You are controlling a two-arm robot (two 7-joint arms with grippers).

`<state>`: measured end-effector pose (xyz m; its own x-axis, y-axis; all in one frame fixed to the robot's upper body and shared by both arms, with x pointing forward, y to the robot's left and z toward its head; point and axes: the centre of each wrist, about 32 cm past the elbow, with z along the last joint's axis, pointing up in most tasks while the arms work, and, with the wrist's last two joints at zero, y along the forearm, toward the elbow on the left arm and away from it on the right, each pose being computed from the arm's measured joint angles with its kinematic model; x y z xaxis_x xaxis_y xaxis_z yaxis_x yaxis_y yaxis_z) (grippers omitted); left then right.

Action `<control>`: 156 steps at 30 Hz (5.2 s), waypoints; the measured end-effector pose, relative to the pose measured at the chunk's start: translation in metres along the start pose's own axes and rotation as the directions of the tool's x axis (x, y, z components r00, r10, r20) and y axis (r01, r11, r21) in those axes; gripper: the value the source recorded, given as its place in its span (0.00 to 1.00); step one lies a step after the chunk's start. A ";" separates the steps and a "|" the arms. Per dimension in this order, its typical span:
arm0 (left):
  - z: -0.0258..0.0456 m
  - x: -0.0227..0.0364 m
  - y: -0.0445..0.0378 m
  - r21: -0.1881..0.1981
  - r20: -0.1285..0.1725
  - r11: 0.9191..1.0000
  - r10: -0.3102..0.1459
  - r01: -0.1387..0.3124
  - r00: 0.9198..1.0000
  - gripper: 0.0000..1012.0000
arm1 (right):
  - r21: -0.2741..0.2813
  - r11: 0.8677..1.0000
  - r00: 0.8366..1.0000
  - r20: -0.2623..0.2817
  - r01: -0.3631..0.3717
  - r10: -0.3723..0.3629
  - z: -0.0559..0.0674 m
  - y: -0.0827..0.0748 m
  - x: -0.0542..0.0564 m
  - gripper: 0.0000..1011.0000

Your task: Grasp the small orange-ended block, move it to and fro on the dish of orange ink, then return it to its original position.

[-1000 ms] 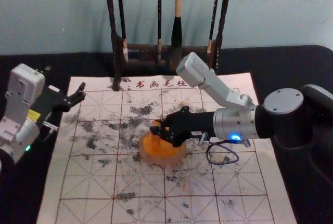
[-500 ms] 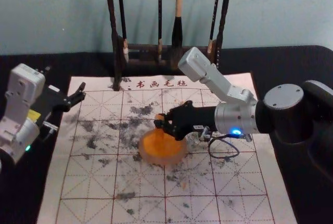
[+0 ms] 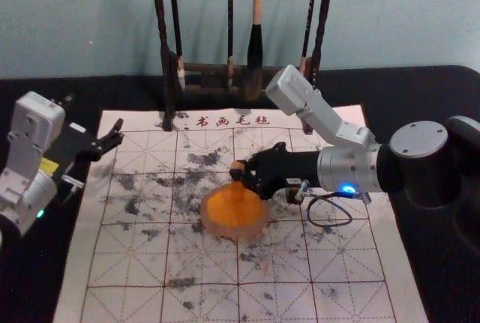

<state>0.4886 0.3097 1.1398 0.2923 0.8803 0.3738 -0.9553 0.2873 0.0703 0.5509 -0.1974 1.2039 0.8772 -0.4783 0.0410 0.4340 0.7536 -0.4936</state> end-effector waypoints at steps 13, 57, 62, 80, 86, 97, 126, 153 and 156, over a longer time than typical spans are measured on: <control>0.0000 0.0000 0.0000 0.000 0.000 1.000 0.000 0.000 1.000 0.99 | 0.075 0.997 0.999 -0.039 0.027 -0.024 0.007 -0.019 -0.005 0.11; 0.0000 0.0000 0.0000 0.000 0.000 1.000 0.000 0.000 1.000 0.99 | 0.030 0.952 0.931 -0.219 0.304 -0.291 -0.024 -0.088 -0.041 0.11; 0.0000 0.0000 0.0000 0.000 0.000 1.000 0.000 0.000 1.000 0.99 | 0.021 0.952 0.929 -0.228 0.304 -0.292 -0.025 -0.083 -0.038 0.11; 0.0000 0.0000 0.0000 0.000 0.000 1.000 0.000 0.000 1.000 0.99 | 0.005 0.956 0.928 -0.240 0.295 -0.285 -0.025 -0.067 -0.027 0.11; 0.0000 0.0000 0.0000 0.000 0.000 1.000 0.000 0.000 1.000 0.99 | -0.008 0.957 0.930 -0.237 0.288 -0.282 -0.027 -0.063 -0.027 0.11; 0.0000 0.0000 0.0000 0.000 0.000 1.000 0.000 0.000 1.000 0.99 | -0.032 0.960 0.933 -0.229 0.279 -0.279 -0.032 -0.056 -0.028 0.11; 0.0000 0.0000 0.0000 0.000 0.000 1.000 0.000 0.000 1.000 0.99 | -0.042 0.960 0.939 -0.201 0.277 -0.279 -0.036 -0.053 -0.030 0.11; 0.0000 0.0000 0.0000 0.000 0.000 1.000 0.000 0.000 1.000 0.99 | -0.041 0.960 0.938 -0.206 0.277 -0.280 -0.036 -0.053 -0.029 0.83; 0.0000 0.0000 0.0000 0.000 0.000 1.000 0.000 0.000 1.000 0.99 | -0.041 0.960 0.938 -0.206 0.277 -0.280 -0.036 -0.053 -0.029 0.92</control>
<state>0.4886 0.3097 1.1398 0.2923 0.8803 0.3737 -0.9553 0.2873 0.0703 0.4948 -0.2394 1.1979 0.6589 -0.7522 -0.0024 0.6514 0.5721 -0.4984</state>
